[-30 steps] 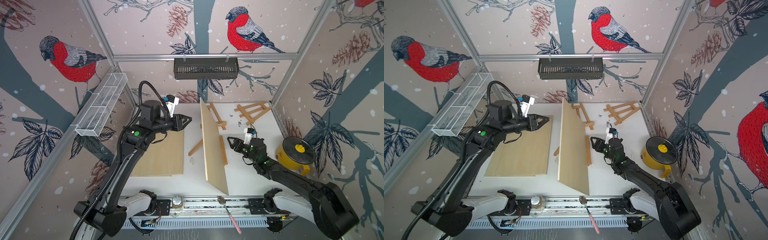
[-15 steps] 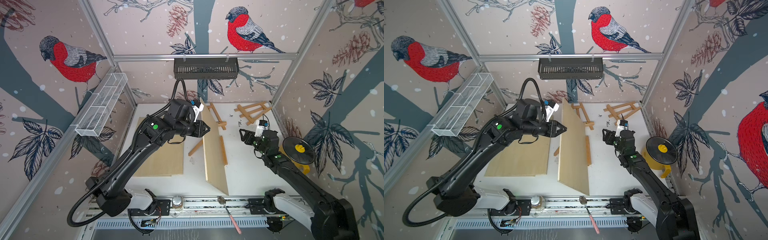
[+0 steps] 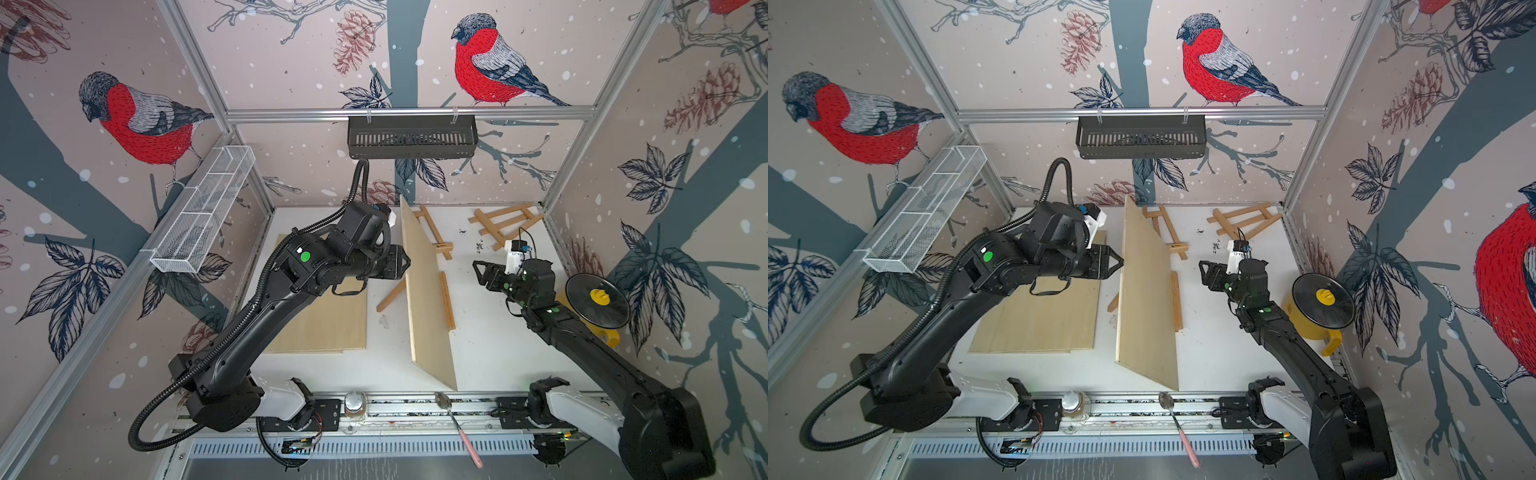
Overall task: Disassemble the easel
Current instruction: Pick up the drawing board from the easel.
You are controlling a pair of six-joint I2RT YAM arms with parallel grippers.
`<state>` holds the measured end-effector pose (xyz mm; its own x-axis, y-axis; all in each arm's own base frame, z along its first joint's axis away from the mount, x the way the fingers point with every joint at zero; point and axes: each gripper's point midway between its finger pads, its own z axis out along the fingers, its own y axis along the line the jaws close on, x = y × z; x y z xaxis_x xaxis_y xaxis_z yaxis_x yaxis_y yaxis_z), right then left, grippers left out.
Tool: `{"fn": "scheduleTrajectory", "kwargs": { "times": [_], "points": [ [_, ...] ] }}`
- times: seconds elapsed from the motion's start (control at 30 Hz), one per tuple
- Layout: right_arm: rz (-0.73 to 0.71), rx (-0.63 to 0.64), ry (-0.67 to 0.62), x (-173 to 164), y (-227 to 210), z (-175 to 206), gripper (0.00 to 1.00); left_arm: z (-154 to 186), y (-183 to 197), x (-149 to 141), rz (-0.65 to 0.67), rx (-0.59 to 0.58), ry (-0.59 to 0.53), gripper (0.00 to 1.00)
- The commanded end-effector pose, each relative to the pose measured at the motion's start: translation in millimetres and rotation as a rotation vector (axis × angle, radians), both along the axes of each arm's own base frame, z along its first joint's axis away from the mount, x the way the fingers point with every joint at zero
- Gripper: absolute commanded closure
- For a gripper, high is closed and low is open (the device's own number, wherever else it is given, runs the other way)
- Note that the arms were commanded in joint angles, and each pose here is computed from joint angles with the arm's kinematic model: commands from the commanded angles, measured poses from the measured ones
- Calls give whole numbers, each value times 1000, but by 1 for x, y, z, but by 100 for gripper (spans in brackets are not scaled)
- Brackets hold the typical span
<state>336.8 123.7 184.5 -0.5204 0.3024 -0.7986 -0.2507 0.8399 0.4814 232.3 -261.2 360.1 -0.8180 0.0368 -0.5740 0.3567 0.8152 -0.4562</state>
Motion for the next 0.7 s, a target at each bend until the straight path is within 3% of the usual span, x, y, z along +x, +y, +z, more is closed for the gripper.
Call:
{"fn": "scheduleTrajectory", "kwargs": {
  "times": [0.0, 0.23, 0.47, 0.67],
  "points": [
    [37, 2, -27, 1, 5, 4, 29, -2, 2, -1, 28, 23, 17, 55],
    [66, 24, -4, 0, 11, -4, 29, -7, 1, -2, 42, 98, 47, 45],
    [72, 27, -6, -1, 12, -4, 29, -24, 11, 3, 90, 208, 85, 47],
    [68, 27, -3, -1, 11, -6, 28, -32, -2, 9, 55, 228, 101, 47]
  ]
}}
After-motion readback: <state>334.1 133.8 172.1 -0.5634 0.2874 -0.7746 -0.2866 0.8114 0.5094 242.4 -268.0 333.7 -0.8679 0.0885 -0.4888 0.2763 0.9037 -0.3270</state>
